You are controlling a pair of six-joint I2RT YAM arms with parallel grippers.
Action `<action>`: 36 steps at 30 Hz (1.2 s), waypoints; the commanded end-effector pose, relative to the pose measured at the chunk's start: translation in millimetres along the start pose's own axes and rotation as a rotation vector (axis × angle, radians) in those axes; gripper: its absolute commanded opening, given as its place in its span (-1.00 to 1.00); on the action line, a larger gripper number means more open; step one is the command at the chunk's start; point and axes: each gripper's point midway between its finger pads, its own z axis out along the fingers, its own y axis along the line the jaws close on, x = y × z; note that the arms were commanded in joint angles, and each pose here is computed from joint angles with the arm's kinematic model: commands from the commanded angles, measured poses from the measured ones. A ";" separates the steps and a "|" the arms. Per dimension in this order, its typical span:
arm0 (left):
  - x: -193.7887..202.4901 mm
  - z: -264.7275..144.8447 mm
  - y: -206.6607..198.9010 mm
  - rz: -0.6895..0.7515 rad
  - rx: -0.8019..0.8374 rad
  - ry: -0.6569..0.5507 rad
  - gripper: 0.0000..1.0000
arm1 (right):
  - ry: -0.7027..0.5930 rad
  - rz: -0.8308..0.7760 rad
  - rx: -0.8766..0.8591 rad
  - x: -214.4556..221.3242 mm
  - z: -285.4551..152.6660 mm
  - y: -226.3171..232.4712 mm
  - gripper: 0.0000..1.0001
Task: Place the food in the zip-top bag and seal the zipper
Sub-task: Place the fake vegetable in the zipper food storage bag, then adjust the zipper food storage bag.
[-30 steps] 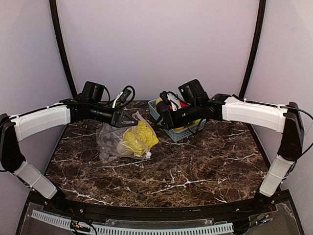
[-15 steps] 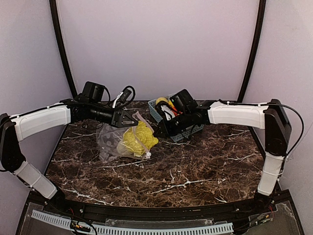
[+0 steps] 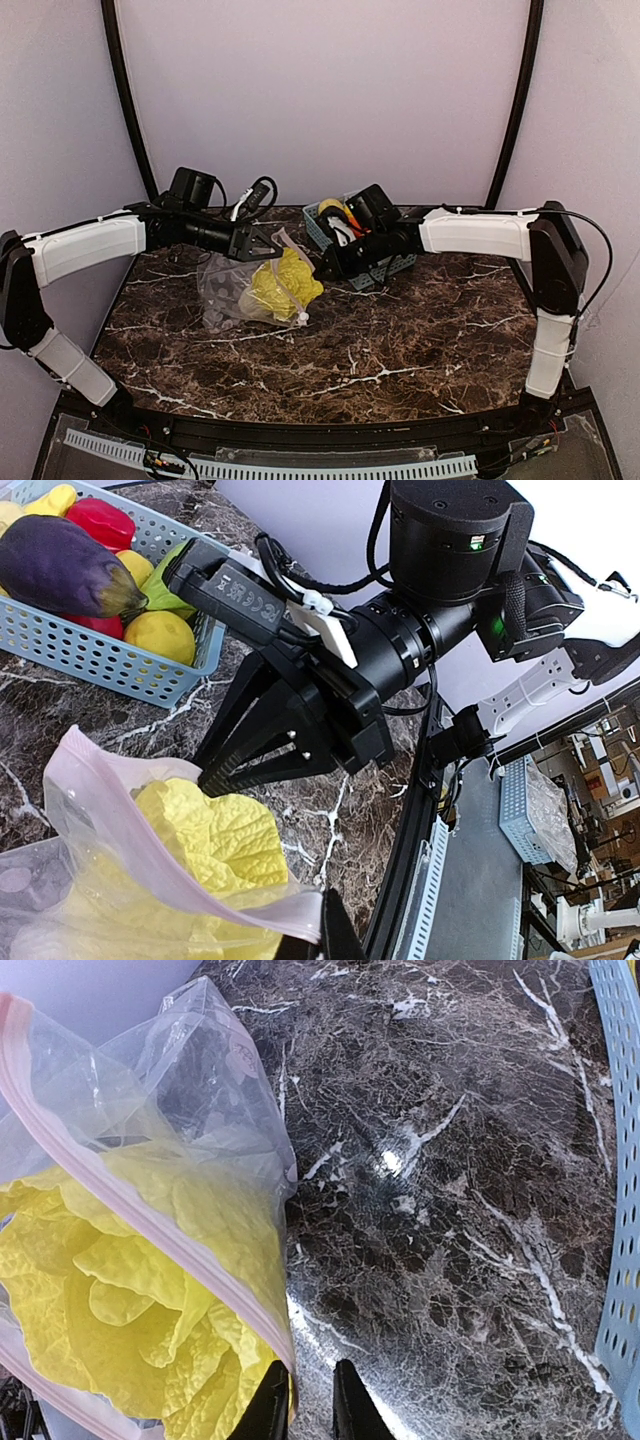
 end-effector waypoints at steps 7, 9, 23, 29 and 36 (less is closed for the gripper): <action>-1.6 -2.0 0.9 0.007 -0.002 -0.002 -0.99 | -0.050 -0.016 -0.053 -20.9 -2.0 10.4 -1.00; -2.3 -2.6 1.8 0.009 -0.009 -0.003 -0.99 | -0.057 -0.020 -0.068 -23.6 -5.2 14.7 -1.00; -89.3 -59.4 -35.8 0.004 -0.034 -0.217 -0.99 | -0.266 -0.141 -0.237 -96.4 -123.5 113.4 -1.00; -104.9 -66.6 -35.1 -0.015 -0.086 -0.233 -0.99 | -0.301 -0.142 -0.217 -105.2 -133.5 115.7 -1.00; -118.7 -76.3 -49.7 -0.010 -0.071 -0.269 -0.99 | -0.320 -0.153 -0.234 -109.7 -141.5 123.2 -1.00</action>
